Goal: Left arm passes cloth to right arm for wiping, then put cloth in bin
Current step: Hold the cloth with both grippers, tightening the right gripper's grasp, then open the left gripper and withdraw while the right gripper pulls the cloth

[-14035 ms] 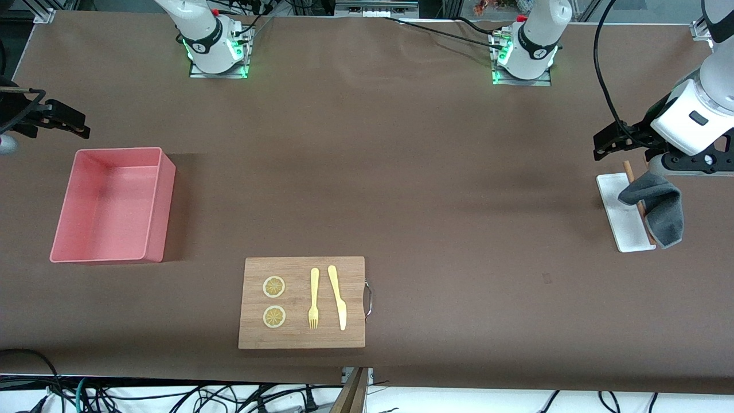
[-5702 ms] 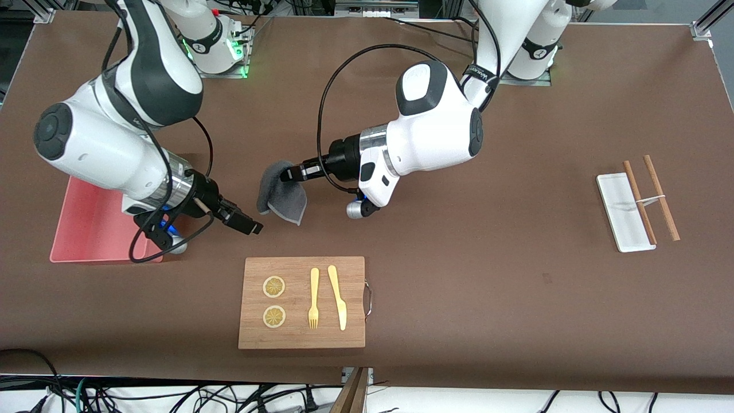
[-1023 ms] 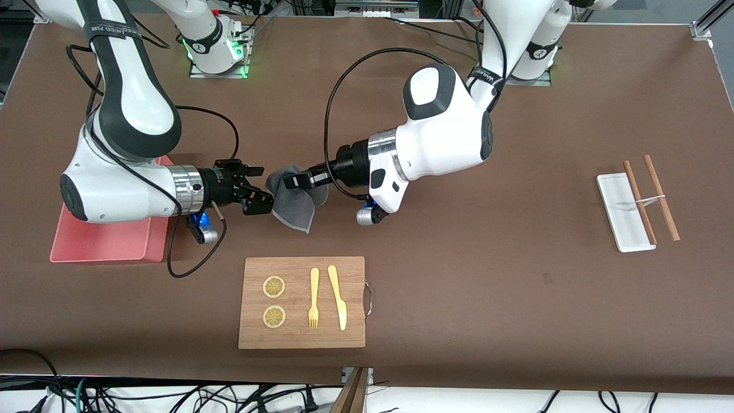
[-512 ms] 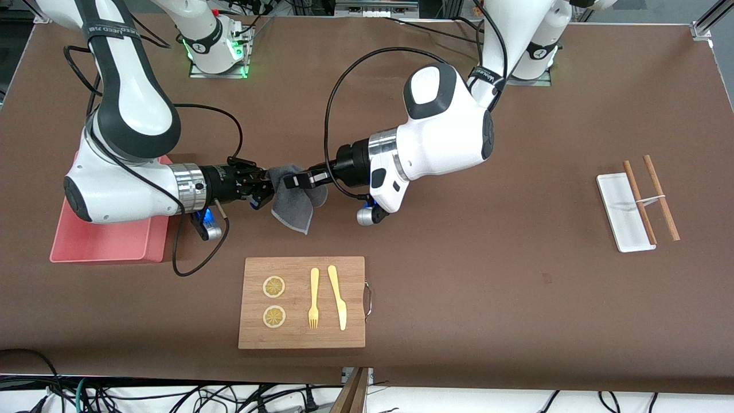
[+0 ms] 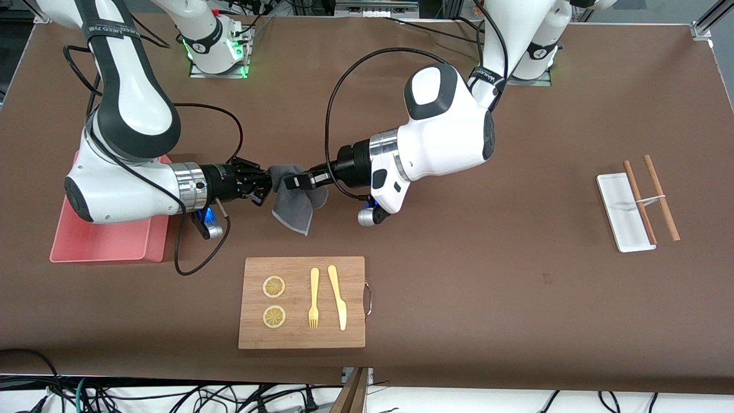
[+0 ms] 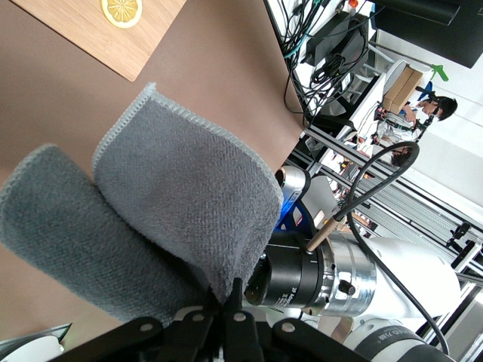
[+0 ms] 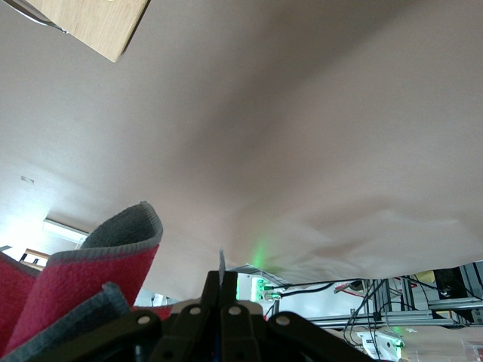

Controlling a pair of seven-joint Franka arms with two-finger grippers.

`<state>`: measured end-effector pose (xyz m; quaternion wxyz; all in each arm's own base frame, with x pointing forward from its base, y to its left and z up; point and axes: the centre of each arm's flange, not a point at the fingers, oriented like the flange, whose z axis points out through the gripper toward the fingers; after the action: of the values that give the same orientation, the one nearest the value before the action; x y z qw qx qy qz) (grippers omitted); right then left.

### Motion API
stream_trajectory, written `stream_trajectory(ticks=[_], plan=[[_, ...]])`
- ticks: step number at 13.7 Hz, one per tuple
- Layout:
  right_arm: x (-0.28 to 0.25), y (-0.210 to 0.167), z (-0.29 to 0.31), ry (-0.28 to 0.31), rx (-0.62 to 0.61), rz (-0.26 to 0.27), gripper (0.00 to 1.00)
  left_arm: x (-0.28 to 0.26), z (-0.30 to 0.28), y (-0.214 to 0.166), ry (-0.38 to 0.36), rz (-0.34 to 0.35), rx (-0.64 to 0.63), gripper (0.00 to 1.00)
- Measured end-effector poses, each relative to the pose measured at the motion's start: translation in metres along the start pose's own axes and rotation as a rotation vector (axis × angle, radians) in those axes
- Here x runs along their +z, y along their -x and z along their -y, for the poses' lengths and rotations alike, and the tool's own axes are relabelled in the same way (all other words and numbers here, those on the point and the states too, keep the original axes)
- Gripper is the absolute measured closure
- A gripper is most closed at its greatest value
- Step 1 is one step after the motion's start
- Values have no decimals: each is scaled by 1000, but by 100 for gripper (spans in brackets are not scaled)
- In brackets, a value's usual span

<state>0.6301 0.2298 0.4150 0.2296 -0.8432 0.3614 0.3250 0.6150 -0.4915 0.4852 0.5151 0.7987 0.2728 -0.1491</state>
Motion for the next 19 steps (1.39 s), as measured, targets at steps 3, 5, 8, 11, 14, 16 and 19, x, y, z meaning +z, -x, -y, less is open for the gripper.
stream_trajectory(ticks=[3,5,8,11,14,16,19], plan=[[2,1,0,4,-2,3,98,-2,-3,1,9,3,-4,67],[8,5,2,15,-7,7,98,-10,-9,2,24,3,-7,44],[25,8,4,68,-22,-20,98,-46,-20,-11,16,27,-12,12],[52,11,7,170,-60,-109,98,-127,-25,-54,-19,70,-43,0],[78,27,13,264,-117,-193,98,-240,-3,-122,-46,109,-58,0],[92,38,17,296,-147,-220,98,-299,18,-149,-65,141,-44,0],[113,58,31,270,-172,-273,98,-337,36,-144,-216,152,-7,0]])
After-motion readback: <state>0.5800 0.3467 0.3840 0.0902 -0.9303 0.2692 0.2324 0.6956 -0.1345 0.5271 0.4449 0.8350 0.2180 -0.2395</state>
